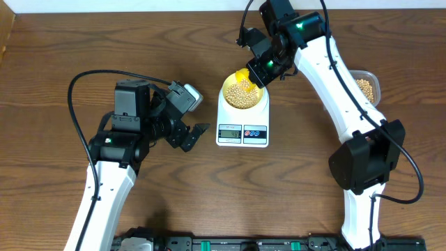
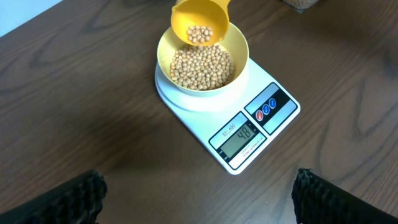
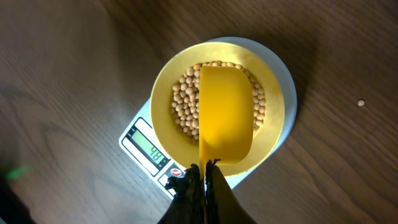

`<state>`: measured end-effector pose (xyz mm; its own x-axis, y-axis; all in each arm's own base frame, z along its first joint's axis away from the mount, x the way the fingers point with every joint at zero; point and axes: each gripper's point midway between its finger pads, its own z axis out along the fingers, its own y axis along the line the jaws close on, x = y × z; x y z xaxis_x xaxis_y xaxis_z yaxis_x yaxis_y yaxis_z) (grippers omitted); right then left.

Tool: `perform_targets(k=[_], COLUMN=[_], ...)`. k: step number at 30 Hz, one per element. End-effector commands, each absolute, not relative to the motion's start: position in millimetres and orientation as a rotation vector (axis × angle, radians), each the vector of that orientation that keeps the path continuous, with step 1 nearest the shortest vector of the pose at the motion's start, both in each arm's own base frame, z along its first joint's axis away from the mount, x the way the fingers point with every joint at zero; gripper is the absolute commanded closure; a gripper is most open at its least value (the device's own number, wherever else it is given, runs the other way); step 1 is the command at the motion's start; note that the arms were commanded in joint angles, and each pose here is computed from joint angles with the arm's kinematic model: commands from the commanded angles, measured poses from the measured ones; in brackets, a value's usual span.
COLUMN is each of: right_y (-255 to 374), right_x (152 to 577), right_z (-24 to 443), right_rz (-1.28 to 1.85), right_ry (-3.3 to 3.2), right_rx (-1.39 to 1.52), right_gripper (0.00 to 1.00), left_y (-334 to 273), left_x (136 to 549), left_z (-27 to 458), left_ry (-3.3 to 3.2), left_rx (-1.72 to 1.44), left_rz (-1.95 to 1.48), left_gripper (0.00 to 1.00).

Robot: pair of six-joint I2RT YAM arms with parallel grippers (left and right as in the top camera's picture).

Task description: Scoop item into bowl and weigh 50g on scale

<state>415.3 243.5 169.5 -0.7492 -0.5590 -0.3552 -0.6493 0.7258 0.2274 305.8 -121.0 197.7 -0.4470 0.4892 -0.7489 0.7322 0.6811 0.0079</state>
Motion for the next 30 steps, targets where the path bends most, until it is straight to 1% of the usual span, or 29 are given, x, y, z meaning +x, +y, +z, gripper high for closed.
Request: perform_targets(k=[1,7,18,30], right_y=[245.2,239.9,214.2,209.0], right_x=[414.2,416.0,423.0,425.5], right_z=[191.6,200.4,214.4,217.1], right_rz=[0.551,0.729,0.949,0.977], right_ry=[2.612,2.602,2.581,2.569], right_rx=[-0.949,-0.883,-0.755,-0.737], right_gripper=[0.99,0.99,0.99,0.99], left_y=[-120.9,-120.9,-120.9,-120.9], left_x=[305.9,305.8,305.9,305.9], left_z=[194.4,194.4,194.4,194.4], left_ry=[2.138,2.138,2.138,2.138], left_rx=[0.943,0.943,0.943,0.943], left_rz=[-0.414,-0.414,-0.414,-0.414], left_gripper=[0.03,0.03,0.02,0.03])
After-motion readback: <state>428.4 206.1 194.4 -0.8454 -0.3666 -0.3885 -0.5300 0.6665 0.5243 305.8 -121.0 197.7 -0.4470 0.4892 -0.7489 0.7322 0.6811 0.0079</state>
